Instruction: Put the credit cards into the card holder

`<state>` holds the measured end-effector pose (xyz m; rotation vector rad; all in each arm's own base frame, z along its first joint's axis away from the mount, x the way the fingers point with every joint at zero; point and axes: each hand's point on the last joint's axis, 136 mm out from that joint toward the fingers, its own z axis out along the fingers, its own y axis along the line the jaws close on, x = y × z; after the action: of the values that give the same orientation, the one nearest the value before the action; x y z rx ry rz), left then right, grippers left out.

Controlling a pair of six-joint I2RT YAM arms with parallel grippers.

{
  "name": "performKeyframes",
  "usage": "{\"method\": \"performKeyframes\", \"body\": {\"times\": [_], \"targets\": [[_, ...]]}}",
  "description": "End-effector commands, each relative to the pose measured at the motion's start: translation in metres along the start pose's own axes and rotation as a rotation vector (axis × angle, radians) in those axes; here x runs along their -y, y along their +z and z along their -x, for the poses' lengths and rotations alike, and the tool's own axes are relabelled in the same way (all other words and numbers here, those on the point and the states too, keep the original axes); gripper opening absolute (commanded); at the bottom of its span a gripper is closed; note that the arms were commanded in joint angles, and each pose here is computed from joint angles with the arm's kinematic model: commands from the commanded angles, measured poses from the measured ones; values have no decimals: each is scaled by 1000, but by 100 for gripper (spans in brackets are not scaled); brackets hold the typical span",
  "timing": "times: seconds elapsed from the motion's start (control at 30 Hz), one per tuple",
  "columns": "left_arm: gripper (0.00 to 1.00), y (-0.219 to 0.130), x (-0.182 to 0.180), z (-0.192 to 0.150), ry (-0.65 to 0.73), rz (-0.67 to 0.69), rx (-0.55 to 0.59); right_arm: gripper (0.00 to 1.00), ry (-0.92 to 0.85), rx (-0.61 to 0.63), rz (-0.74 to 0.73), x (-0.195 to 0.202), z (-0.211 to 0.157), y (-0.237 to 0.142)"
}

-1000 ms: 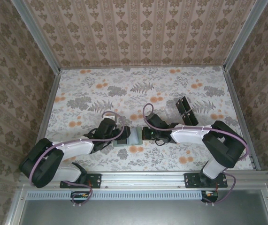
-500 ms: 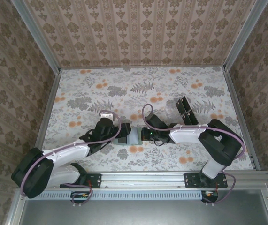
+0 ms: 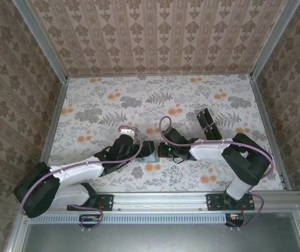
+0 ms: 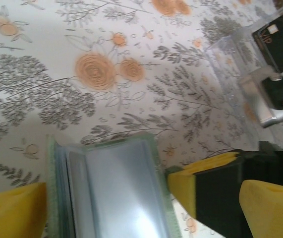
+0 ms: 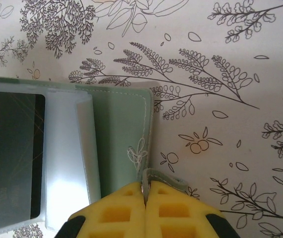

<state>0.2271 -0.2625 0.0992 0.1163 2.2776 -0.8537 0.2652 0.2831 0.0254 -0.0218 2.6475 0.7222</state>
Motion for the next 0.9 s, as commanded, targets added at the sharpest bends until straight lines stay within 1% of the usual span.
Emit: {"method": "performKeyframes", "body": {"times": [0.0,0.23,0.3,0.63,0.87], "targets": [[100,1,22,16,-17,-42,52,0,30,-4,-13,13,-3,-7],[100,11,38,7,-2,-63,32,0,97,38,-21,33,6,-18],[100,15,44,4,-6,-76,31,2,111,48,-18,36,9,-21],[100,27,76,2,22,-142,30,0,146,47,25,36,10,-18],[100,35,78,-4,19,-143,27,0,160,47,27,42,7,-19]]}}
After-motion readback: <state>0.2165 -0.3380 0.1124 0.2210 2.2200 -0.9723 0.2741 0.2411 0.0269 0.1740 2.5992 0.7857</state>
